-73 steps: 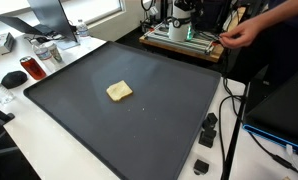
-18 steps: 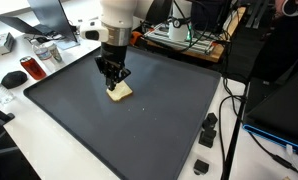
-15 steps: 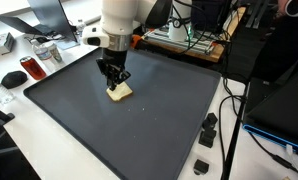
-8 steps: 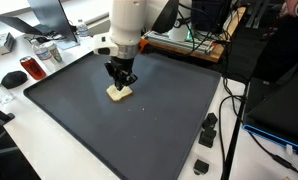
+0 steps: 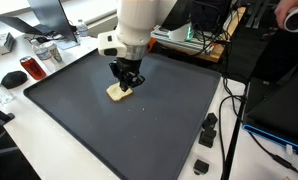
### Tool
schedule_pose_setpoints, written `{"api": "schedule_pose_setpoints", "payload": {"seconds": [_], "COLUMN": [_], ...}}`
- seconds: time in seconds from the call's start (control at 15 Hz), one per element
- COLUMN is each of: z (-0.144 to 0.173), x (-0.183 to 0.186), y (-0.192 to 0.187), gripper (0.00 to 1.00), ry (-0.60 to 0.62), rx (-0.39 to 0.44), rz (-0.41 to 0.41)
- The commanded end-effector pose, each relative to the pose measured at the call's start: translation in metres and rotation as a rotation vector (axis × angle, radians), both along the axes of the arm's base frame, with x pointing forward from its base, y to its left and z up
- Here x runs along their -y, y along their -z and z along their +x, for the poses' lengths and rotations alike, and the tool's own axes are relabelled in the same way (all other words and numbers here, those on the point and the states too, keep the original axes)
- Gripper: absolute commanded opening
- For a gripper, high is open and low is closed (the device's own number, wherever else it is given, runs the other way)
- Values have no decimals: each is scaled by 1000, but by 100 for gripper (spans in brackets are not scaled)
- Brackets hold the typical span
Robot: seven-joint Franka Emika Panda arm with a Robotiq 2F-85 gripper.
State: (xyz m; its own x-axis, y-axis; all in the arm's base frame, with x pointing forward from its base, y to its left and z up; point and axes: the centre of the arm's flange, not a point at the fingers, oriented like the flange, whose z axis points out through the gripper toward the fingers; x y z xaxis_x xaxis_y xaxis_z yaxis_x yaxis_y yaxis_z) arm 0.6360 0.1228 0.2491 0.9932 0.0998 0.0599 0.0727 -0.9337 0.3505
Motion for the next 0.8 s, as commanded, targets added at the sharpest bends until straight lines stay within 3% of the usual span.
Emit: {"api": "schedule_pose_setpoints", "payload": {"seconds": [0.0, 0.33, 0.73], "z": [32, 59, 74], "x": [-10, 16, 81], "y": [-11, -27, -51], "gripper": [5, 5, 5], "ry": [18, 19, -27], "rx": [-51, -144, -248], "rz": [1, 58, 197]}}
